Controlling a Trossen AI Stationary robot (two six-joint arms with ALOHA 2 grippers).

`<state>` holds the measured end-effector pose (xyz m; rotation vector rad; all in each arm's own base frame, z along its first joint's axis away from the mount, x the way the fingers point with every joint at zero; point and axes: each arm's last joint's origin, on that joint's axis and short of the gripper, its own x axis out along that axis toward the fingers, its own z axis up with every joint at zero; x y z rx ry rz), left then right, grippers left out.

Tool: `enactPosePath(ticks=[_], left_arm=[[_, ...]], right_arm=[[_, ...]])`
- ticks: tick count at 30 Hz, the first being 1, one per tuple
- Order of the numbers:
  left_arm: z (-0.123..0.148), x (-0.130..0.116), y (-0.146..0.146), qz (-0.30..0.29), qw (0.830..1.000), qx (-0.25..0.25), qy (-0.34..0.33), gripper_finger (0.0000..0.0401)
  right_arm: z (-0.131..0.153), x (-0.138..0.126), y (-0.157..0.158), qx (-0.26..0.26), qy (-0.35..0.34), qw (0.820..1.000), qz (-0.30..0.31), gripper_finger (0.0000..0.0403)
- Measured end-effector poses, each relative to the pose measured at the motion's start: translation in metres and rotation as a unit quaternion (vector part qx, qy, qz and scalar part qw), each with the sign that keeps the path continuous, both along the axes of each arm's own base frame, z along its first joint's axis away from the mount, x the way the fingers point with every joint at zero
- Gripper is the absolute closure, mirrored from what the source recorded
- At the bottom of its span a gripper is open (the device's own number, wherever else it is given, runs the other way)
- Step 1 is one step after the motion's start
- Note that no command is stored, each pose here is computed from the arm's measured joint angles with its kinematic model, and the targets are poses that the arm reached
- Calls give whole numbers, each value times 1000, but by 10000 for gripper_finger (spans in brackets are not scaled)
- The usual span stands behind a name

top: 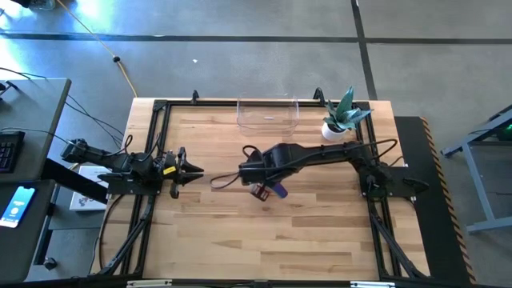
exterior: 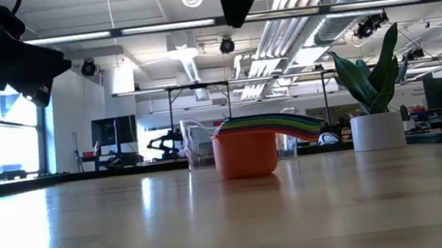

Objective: Nest measuring cups in basket
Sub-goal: Put the nested measuring cups into the transparent bin

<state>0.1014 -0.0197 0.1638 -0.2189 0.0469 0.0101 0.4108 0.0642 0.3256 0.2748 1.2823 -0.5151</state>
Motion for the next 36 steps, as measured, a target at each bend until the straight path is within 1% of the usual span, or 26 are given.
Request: enactPosePath(ticks=[4,8,12,15,19,21,23,31,34,36], left_arm=[[0,0,0,0,1000,0,0,327],[0,0,0,0,1000,0,0,327],[0,0,0,0,1000,0,0,327],[0,0,0,0,1000,0,0,327],[0,0,0,0,1000,0,0,327],[0,0,0,0,1000,0,1,327],[0,0,0,0,1000,0,0,327],[0,0,0,0,1000,0,0,327],[0,0,0,0,1000,0,0,327],[0,0,0,0,1000,0,1,327]], right_arm=[[10,-9,3,-31,-8,999,29,341],[14,-26,-2,-39,4,999,26,341],[14,-47,-7,-38,17,999,0,341],[9,-59,-9,-32,16,999,-7,340],[-1,-69,-10,-8,14,1000,-8,323],[-8,-72,-10,2,8,1000,-6,302],[-15,-73,-10,9,4,1000,-3,272],[-38,-69,-12,79,-5,997,-1,122],[-43,-64,-19,95,-19,995,-7,80],[-46,-61,-23,107,-31,994,-16,61]])
